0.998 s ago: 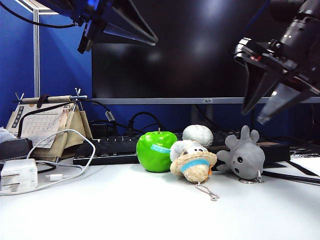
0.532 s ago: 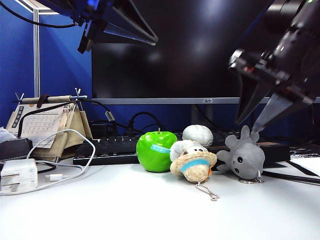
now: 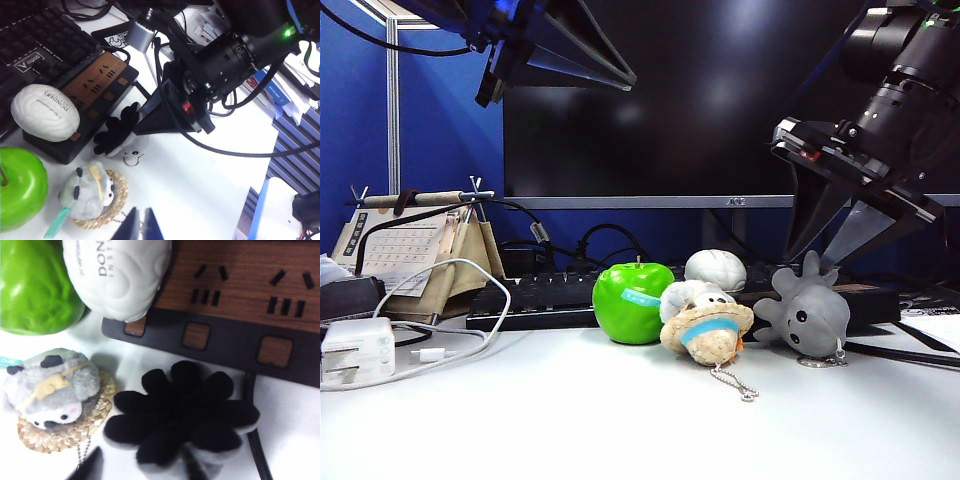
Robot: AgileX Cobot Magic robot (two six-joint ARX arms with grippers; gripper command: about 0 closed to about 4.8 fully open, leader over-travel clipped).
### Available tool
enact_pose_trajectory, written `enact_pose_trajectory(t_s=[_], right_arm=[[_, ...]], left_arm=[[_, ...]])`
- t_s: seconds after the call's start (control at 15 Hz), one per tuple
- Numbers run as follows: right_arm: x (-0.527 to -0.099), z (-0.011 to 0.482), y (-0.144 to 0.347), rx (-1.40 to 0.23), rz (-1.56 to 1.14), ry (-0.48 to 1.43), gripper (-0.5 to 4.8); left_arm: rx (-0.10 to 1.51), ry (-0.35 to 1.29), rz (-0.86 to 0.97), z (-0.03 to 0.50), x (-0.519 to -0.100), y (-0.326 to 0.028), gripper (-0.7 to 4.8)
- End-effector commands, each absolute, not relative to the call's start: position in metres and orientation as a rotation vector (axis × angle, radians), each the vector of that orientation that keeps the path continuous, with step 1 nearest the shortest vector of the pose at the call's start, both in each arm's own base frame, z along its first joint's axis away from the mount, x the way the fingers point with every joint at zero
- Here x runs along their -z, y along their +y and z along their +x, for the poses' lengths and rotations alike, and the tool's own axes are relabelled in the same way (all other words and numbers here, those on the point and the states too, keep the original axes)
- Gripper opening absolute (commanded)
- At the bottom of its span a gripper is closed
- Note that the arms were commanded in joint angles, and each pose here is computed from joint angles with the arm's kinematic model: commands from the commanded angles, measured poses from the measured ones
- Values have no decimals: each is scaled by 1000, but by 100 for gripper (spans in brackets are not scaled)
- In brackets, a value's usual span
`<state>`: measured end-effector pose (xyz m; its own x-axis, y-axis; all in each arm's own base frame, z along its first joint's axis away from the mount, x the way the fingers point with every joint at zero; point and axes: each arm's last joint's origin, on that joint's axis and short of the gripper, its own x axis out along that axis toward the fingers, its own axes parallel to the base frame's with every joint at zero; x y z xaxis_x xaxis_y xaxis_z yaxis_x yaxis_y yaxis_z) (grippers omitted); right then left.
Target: Place the tilting octopus upright.
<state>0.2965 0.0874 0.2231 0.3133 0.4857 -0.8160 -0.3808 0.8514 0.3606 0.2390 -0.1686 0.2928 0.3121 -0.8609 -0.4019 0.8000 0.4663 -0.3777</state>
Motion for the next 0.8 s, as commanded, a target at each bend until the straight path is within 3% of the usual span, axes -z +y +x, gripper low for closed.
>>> enact_pose_trajectory(t_s=[0.07,0.2,0.33,0.8], right_arm=[[-225,298,88,-574,98,1096,110],[-225,298,88,-570,96,1092,68],[-225,298,88,-547,81,1091,-6],[-228,289,84,-509,43,1151,-7]], left_arm=[[1106,579,-108,239,-296,-169,26],[1106,579,-108,239,-296,-169,26],[1106,579,-108,239,-296,-169,26],[1106,579,-108,239,-296,-169,26]])
